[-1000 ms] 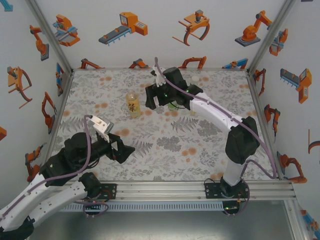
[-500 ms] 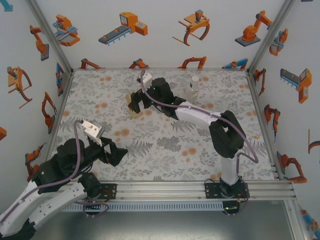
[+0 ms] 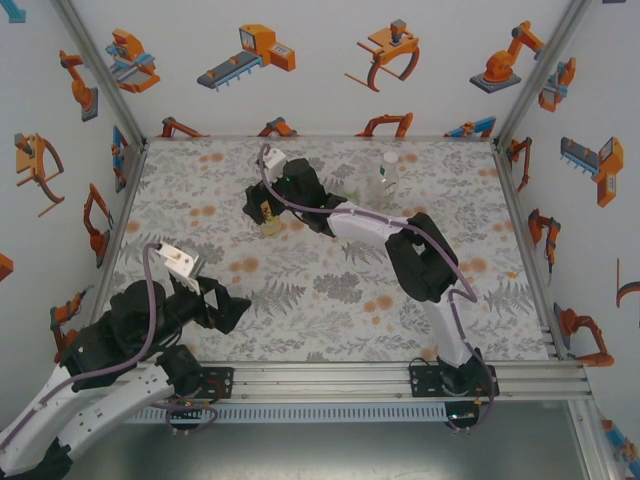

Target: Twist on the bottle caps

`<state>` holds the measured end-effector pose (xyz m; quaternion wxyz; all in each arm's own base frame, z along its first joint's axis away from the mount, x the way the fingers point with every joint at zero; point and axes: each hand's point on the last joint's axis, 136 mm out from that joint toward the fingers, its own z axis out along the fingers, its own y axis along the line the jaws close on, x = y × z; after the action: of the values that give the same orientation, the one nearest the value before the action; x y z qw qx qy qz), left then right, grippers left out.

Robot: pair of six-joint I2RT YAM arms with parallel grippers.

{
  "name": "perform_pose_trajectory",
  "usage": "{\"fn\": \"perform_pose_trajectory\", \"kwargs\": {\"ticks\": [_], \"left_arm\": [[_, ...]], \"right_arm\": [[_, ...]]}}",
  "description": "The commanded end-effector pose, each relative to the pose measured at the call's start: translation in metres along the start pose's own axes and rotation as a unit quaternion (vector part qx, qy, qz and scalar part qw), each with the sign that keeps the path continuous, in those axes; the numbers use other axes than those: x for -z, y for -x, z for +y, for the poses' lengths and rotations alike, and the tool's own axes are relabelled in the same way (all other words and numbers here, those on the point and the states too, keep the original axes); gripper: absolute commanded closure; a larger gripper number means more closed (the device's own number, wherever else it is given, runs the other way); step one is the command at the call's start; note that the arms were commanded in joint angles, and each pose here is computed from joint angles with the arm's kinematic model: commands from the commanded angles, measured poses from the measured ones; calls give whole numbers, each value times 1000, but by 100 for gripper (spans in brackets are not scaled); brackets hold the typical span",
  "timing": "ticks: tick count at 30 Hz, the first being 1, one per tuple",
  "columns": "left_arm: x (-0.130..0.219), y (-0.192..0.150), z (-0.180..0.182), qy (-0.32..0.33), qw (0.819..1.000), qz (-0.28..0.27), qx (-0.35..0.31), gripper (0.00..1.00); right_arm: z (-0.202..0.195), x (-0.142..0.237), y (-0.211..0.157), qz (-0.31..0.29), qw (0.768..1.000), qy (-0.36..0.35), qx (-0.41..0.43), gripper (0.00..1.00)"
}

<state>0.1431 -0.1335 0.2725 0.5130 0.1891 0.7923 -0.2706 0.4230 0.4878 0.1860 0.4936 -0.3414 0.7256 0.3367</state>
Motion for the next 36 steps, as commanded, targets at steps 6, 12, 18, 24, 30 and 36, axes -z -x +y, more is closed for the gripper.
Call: {"fn": "perform_pose_trajectory", "kwargs": {"ticks": [6, 12, 18, 24, 30, 36], "left_arm": [[13, 8, 4, 6, 1000, -19, 9, 12], [12, 9, 3, 5, 1000, -21, 7, 12], [9, 14, 0, -2, 1000, -28, -5, 12], [0, 18, -7, -15, 999, -33, -15, 12], [-16, 26, -28, -60, 996, -51, -39, 12], [-34, 40, -66, -147, 984, -70, -73, 11]], "right_arm": [[8, -3, 21, -24, 1000, 1, 12, 27], [13, 7, 29, -15, 1000, 4, 22, 40], [22, 33, 46, -7, 1000, 4, 27, 45], [34, 83, 54, 4, 1000, 1, 22, 56], [40, 147, 60, 22, 999, -27, -12, 60], [53, 210, 68, 23, 997, -35, -59, 66]]}}
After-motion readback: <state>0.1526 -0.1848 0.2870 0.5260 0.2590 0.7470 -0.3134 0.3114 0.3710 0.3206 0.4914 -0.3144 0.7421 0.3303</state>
